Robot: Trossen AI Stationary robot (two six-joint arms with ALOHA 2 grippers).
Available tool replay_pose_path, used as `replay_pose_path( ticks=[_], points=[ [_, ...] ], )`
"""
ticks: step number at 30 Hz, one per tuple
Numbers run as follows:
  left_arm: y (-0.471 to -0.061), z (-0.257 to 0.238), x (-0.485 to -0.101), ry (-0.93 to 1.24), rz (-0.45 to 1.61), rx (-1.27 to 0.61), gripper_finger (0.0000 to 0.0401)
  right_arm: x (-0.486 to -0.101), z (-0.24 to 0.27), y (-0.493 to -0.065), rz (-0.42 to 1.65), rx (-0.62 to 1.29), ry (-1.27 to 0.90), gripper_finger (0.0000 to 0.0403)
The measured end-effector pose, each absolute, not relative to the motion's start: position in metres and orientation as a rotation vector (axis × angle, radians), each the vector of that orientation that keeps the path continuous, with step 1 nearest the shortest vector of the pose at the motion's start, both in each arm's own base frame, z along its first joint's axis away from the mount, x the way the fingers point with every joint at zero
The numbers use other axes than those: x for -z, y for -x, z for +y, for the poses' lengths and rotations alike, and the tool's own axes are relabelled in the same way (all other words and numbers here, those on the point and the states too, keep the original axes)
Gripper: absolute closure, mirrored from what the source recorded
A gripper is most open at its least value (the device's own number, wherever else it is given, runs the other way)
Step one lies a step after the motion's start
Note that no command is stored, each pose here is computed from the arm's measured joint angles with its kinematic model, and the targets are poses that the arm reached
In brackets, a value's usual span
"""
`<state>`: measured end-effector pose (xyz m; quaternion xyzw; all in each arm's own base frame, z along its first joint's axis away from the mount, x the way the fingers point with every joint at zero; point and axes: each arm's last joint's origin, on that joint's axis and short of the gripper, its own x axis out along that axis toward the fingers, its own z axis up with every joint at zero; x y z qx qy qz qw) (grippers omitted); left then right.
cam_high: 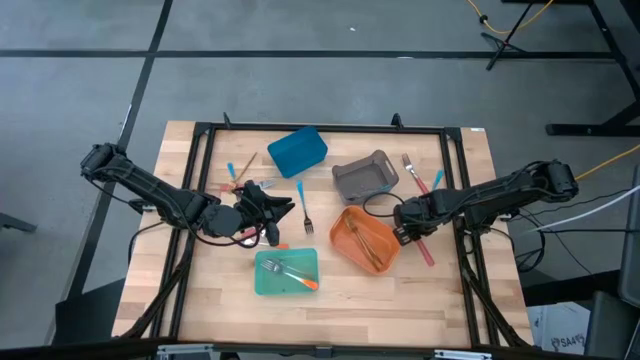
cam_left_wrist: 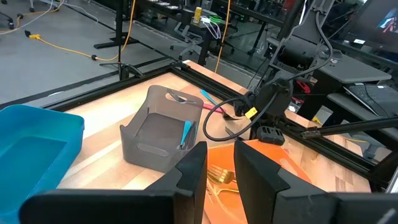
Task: Sort silverware by color (type)
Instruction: Put the pink fork into the blue bin
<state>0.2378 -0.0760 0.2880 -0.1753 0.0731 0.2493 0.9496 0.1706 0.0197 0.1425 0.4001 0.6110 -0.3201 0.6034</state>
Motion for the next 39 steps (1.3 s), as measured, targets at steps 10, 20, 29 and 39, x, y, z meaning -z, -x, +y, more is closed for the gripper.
replay_pose_path(
  ticks=[10,20,29,39],
  points=[
    [-0.238,-0.076,-0.288,0.357,0.148,-0.507,0.0328,-0.152,0.019,-0.174,1.414,0.766,-0.9,0.0297],
    [-0.238,-0.076,-0.288,0.357,0.149,-0.507,0.0328,-0.152,0.028,-0.174,1.423,0.706,-0.85,0.0297],
    [-0.238,-0.076,-0.288,0.356,0.147,-0.511,0.0328,-0.152,0.041,-0.172,1.389,0.716,-0.778,0.0297],
    [-0.238,-0.076,-0.288,0.356,0.147,-0.511,0.0328,-0.152,0.04,-0.173,1.37,0.73,-0.77,0.0297]
  ],
)
